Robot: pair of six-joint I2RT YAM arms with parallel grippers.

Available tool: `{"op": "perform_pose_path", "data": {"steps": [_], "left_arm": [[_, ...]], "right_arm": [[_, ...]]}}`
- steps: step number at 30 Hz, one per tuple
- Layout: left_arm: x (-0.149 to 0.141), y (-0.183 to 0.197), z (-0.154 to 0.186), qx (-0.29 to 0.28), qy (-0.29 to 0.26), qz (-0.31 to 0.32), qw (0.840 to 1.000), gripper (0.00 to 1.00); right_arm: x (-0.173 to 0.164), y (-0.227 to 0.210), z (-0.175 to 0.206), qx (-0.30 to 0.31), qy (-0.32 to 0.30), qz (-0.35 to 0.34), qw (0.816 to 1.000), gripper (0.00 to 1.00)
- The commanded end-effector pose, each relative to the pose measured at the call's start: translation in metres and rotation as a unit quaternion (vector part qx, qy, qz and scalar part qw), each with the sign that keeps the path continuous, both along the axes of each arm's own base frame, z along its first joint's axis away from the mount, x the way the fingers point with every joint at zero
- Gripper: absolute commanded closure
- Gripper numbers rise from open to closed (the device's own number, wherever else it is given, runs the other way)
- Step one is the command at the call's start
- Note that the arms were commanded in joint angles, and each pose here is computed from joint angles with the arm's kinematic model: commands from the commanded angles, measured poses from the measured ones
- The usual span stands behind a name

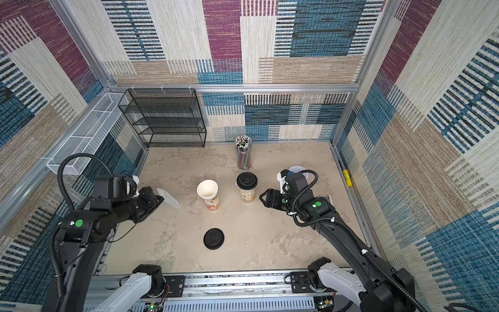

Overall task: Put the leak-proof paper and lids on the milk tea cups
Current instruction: Pick up the leak-proof paper from the center of the board, then place the leak-proof paper at the cup.

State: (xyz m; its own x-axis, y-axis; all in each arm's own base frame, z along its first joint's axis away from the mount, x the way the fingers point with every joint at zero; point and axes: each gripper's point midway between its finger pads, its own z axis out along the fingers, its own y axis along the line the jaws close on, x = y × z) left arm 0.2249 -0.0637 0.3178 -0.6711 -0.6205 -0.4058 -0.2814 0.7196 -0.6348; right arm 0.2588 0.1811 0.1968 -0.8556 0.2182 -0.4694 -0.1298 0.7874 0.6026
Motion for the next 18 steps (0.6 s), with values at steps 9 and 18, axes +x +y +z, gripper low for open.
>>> {"op": "perform_pose_path", "data": {"steps": [9, 18], "left_arm": [[0.049, -0.092, 0.082, -0.222, -0.131, -0.213, 0.943, 1.0], [0.067, -0.104, -0.011, -0.233, -0.046, -0.238, 0.942, 1.0]], "right_arm": [[0.002, 0.004, 0.003, 0.006, -0.005, 0.008, 1.0, 0.26], [0.003, 0.004, 0.005, 0.006, -0.003, 0.006, 1.0, 0.26]]}}
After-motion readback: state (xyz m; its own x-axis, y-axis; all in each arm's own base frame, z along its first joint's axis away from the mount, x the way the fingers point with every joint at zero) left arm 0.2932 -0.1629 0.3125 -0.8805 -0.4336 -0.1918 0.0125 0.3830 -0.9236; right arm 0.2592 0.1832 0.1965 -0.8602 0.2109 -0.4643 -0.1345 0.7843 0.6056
